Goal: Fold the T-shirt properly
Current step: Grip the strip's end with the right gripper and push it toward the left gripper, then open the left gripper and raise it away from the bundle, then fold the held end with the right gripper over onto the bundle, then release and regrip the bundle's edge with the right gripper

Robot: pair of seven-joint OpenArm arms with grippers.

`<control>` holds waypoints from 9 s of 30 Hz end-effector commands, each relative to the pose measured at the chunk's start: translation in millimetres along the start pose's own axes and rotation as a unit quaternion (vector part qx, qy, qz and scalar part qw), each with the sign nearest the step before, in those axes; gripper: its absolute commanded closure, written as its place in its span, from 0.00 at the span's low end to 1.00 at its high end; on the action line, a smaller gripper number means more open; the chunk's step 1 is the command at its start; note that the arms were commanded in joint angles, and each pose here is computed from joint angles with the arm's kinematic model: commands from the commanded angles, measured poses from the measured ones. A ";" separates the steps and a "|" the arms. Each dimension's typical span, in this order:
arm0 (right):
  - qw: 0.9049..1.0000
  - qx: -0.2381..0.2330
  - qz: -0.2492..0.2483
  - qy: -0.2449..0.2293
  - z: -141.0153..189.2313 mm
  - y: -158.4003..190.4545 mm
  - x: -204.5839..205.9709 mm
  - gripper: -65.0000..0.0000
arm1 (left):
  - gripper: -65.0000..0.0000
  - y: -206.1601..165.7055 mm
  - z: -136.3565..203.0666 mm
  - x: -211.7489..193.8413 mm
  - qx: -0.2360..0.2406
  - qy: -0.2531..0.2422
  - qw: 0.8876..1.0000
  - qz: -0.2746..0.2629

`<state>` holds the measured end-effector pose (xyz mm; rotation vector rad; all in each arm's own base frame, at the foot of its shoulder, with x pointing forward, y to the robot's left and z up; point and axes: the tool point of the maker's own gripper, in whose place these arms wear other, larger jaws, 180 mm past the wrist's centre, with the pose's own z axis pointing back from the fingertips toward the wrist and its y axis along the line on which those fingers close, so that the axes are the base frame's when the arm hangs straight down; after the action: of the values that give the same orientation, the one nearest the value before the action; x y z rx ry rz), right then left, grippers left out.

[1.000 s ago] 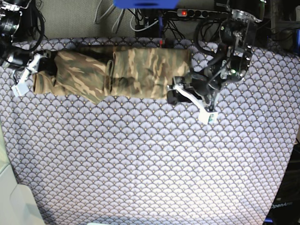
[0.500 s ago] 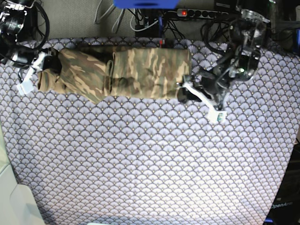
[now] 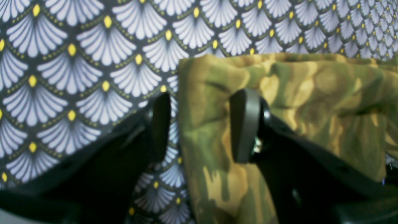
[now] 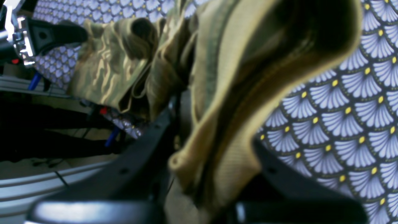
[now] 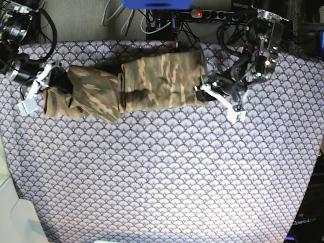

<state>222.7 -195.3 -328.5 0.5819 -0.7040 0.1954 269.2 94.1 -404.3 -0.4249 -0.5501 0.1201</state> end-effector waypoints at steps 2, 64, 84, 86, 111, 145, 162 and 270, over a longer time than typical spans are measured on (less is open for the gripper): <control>0.999 0.010 0.016 -0.028 3.0 9.6 16.1 1.00 | 0.54 -10.7 1.5 12.9 -0.015 -0.019 1.000 -0.001; 0.948 0.262 0.177 0.020 -81.7 185.9 31.5 1.00 | 0.54 -7.1 14.9 5.9 -0.010 -0.026 1.000 -0.006; 0.942 0.272 0.177 0.081 -119.6 190.0 12.2 1.00 | 0.54 35.7 60.1 40.3 0.038 -0.106 0.993 0.033; 0.943 0.269 0.183 0.075 -120.0 189.1 19.8 1.00 | 0.54 55.9 70.0 39.5 0.062 -0.115 0.990 0.053; 0.952 0.271 0.134 0.050 -135.2 193.8 34.3 1.00 | 0.54 122.9 115.7 55.1 0.139 -0.174 0.968 0.111; 0.928 -0.024 -0.271 0.256 -205.6 191.3 -37.4 1.00 | 0.54 127.7 116.6 39.6 0.147 -0.158 0.970 0.114; 0.946 -0.011 -0.208 0.247 -205.9 219.1 -32.0 1.00 | 0.54 127.1 116.0 38.6 0.147 -0.157 0.970 0.114; 0.978 0.000 0.200 0.065 -210.2 187.7 97.0 1.00 | 0.54 162.0 179.4 26.5 0.203 -0.177 0.962 0.043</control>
<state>334.0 66.1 -334.3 0.3915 -0.6184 0.5829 191.1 308.1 -332.7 -0.0336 -0.7993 0.4063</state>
